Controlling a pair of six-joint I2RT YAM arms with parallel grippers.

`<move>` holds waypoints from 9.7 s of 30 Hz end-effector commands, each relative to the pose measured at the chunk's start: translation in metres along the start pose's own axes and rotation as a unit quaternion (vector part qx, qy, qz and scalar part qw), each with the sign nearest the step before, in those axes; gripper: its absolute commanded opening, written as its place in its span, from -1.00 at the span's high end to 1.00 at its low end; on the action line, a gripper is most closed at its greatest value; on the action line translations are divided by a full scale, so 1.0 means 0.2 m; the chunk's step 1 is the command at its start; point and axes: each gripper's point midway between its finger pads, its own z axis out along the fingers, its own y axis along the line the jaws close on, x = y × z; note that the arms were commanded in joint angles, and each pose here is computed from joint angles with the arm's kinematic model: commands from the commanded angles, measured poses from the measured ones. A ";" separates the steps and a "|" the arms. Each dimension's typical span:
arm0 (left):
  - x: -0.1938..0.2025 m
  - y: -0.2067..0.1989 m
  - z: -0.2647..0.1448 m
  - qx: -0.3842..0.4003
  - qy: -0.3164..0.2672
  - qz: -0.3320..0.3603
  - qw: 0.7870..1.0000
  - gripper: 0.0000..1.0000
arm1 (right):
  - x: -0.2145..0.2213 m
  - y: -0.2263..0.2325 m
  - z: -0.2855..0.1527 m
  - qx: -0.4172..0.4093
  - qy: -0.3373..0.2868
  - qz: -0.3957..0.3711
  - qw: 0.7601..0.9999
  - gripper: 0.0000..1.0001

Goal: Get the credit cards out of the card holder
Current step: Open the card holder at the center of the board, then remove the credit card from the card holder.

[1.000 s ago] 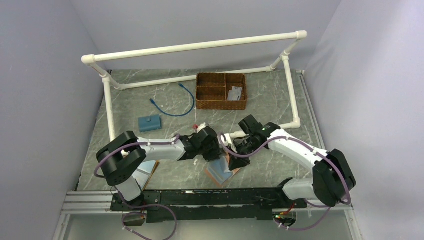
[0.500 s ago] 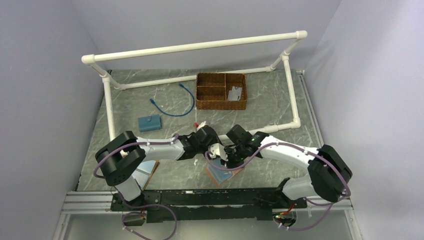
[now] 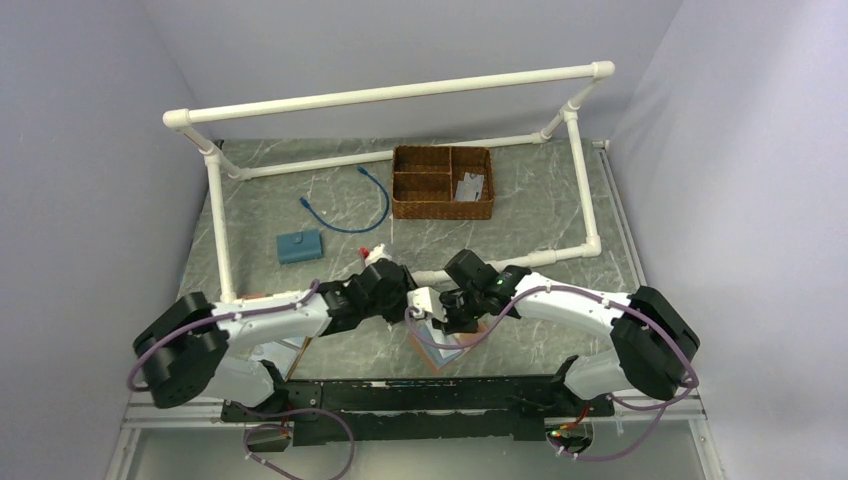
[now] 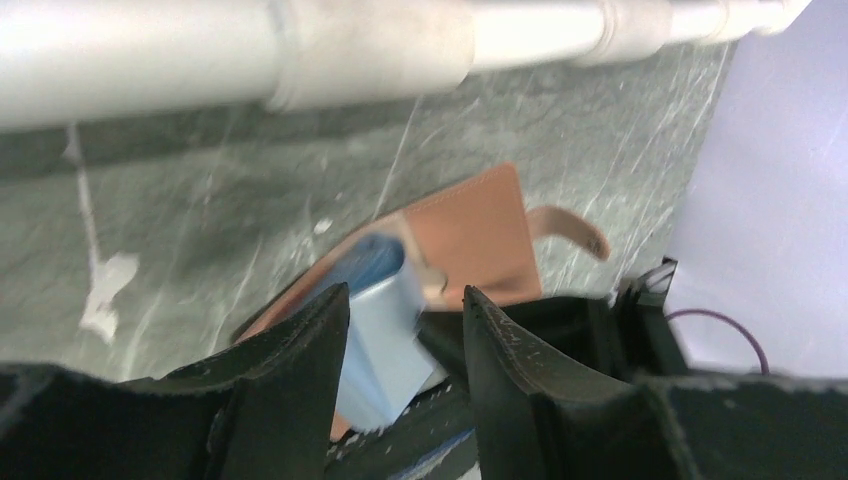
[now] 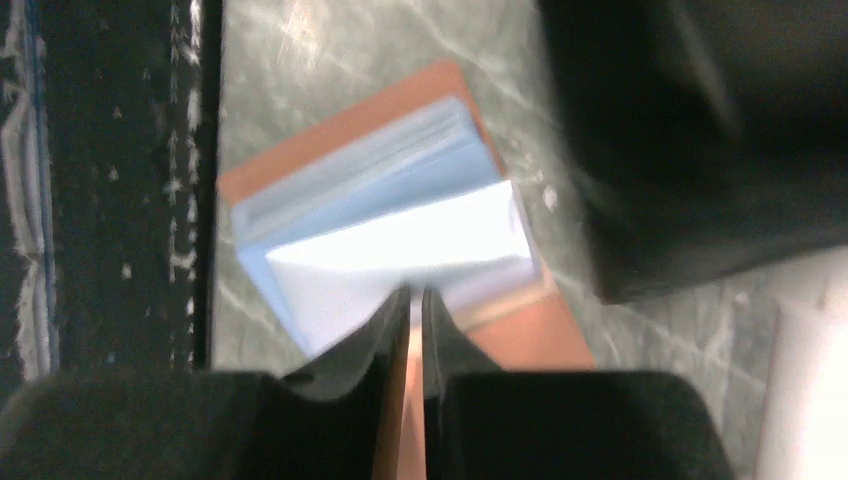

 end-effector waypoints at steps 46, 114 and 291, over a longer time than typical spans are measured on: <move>0.29 0.00 -0.04 -0.004 0.109 -0.016 0.994 0.25 | 0.03 -0.06 -0.17 -0.013 -0.044 0.142 0.989 0.68; 0.16 -0.25 0.17 0.140 0.078 -0.050 0.986 0.13 | 0.15 -0.11 -0.16 0.052 0.029 0.075 0.995 0.72; 0.05 -0.09 0.01 0.059 0.031 -0.028 0.997 -0.16 | 0.12 -0.06 -0.16 0.054 0.035 0.019 0.998 0.70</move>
